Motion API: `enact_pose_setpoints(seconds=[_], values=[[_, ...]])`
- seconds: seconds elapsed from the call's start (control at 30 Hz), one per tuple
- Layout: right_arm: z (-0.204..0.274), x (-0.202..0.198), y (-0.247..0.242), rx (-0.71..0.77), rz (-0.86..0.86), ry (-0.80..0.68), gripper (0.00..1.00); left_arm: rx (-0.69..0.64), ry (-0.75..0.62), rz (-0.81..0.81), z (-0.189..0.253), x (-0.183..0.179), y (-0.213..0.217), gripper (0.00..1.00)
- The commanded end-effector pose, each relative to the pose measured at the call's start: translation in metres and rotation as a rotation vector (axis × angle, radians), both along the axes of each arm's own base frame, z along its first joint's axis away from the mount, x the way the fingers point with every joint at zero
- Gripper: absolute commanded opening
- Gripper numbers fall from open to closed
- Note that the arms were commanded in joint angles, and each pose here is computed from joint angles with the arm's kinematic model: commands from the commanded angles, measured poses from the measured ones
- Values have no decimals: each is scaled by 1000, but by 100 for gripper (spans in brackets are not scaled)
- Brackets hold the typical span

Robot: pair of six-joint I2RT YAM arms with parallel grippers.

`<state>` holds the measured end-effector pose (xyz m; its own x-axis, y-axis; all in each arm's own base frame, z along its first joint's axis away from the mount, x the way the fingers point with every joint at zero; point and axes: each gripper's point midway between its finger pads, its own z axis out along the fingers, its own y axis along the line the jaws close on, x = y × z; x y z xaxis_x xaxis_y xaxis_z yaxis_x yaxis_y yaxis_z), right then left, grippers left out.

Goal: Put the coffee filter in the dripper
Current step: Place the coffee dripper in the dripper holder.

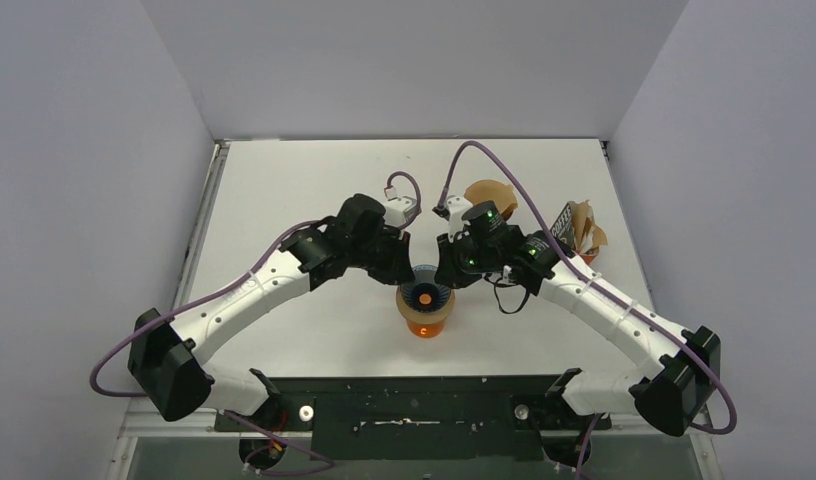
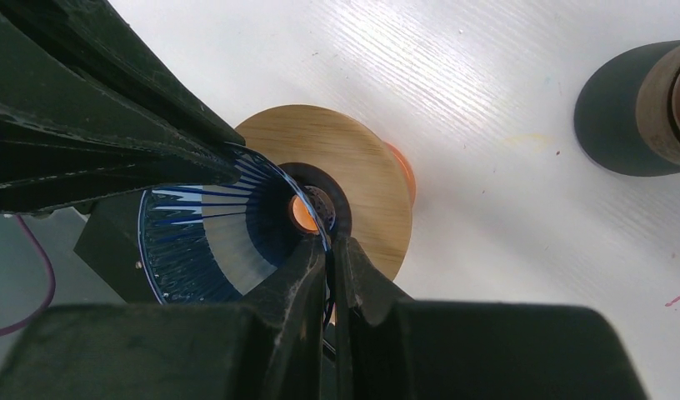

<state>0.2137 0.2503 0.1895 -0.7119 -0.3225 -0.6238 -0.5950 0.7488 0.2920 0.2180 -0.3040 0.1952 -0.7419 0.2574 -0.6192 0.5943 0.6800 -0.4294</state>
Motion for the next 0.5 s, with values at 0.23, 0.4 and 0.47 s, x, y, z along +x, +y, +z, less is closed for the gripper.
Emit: enact_pose_setpoints(seconds=[0.23, 0.4, 0.47], values=[[-30, -5, -18, -102, -17, -6, 0, -40, -46, -6, -7, -3, -10, 0], [-43, -13, -15, -111, -11, 20, 0, -24, -34, -16, -18, -10, -13, 0], [-47, -16, -16, -116, -12, 28, 0, -20, -34, -20, -20, -12, -14, 0]])
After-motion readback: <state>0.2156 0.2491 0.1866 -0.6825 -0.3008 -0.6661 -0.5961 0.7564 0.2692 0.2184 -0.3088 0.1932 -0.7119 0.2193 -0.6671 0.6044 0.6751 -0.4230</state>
